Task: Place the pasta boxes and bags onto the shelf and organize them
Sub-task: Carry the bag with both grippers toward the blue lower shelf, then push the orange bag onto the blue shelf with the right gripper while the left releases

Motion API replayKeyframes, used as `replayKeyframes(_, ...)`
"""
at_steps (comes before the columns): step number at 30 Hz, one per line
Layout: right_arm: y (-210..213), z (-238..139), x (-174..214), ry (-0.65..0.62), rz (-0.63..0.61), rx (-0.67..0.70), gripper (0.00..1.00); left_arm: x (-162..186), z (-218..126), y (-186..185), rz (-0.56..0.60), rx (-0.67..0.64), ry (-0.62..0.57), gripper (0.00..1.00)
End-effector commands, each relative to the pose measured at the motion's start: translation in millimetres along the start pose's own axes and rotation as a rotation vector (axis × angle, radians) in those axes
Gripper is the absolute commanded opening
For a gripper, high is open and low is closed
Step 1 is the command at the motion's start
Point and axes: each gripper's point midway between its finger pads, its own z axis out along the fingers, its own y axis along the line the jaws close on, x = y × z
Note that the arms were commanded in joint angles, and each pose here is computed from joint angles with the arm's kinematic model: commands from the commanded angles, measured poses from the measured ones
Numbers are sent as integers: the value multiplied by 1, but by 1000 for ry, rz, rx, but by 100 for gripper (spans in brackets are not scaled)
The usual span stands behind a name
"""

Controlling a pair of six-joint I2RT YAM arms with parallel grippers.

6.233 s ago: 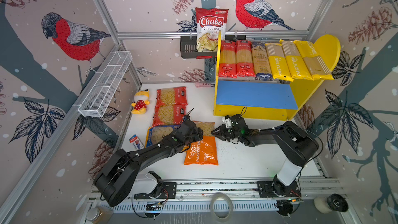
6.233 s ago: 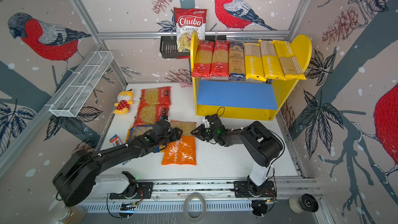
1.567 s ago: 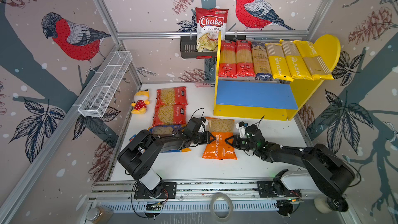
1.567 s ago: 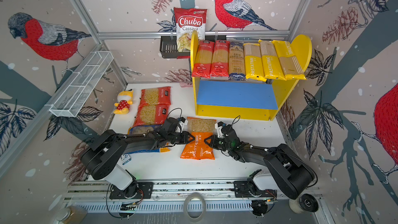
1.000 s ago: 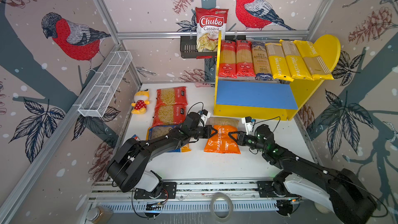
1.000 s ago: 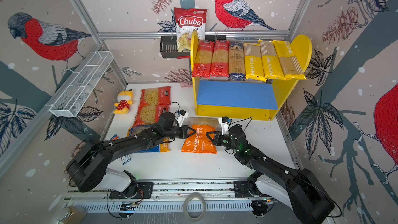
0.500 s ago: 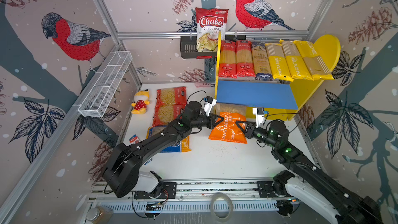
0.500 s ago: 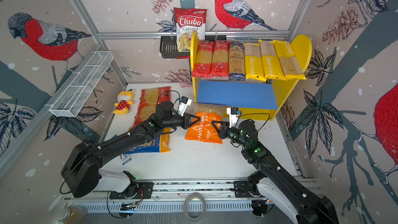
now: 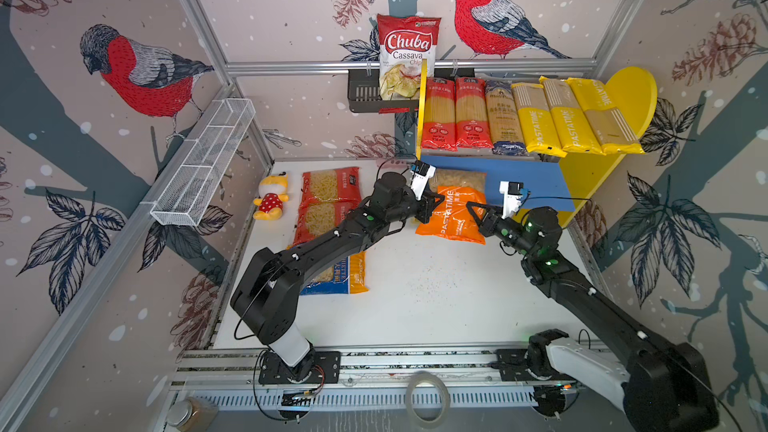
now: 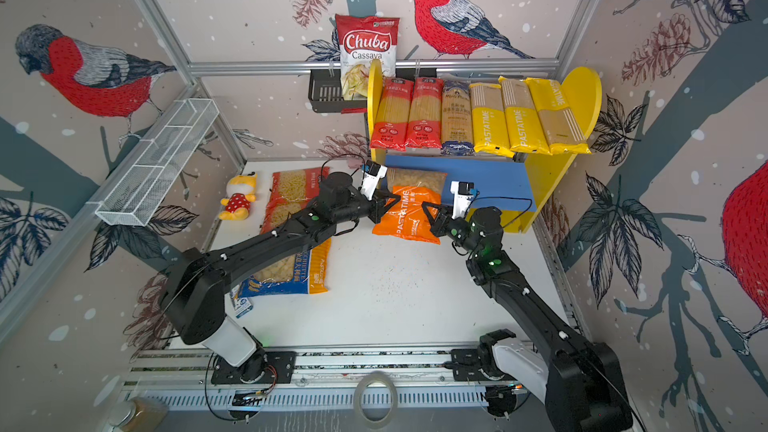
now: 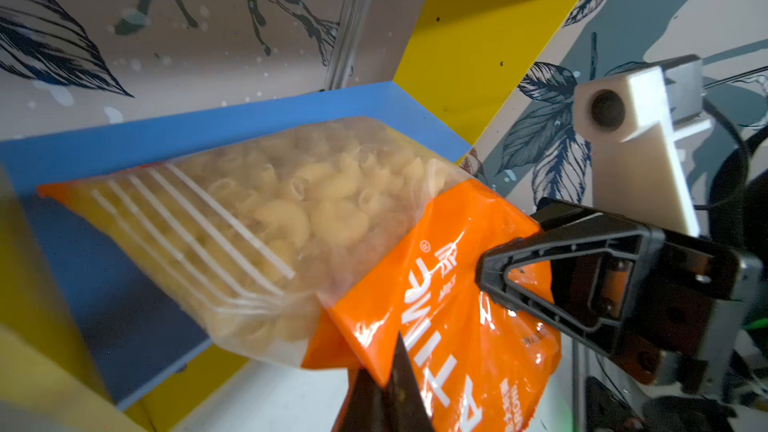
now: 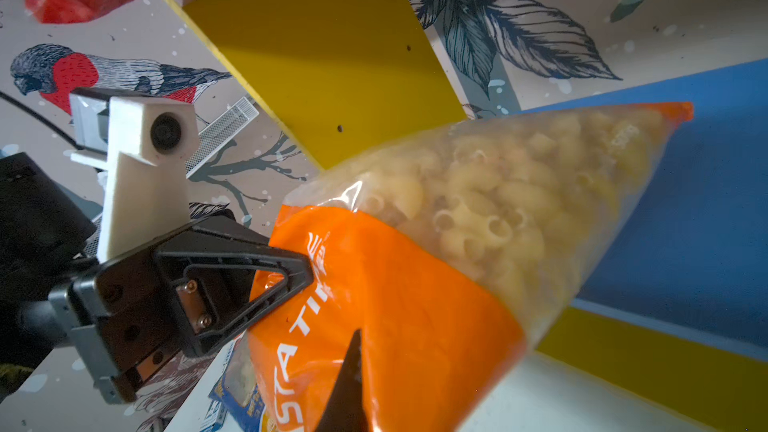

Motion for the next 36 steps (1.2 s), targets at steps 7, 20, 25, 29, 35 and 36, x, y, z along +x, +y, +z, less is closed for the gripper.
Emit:
replayKeyframes(7, -36, 21, -58, -235, -40, 108, 4, -35, 18, 49, 166, -210, -165, 0)
replayKeyframes(20, -107, 48, -21, -107, 187, 290, 4, -1, 22, 71, 62, -225, -89, 31)
replayKeyframes(25, -99, 67, -23, -45, 272, 223, 5, 2, 0, 59, 30, -207, -106, 33)
replayKeyframes(29, -91, 91, -22, 41, 272, 178, 5, 5, -22, 51, 6, -207, -126, 33)
replayKeyframes(35, -98, 113, 15, 228, 260, 179, 16, 13, -45, 46, -9, -221, -128, 33)
replayKeyframes(36, -102, 115, 19, 248, 267, 191, 22, 14, -47, 45, -15, -220, -128, 33)
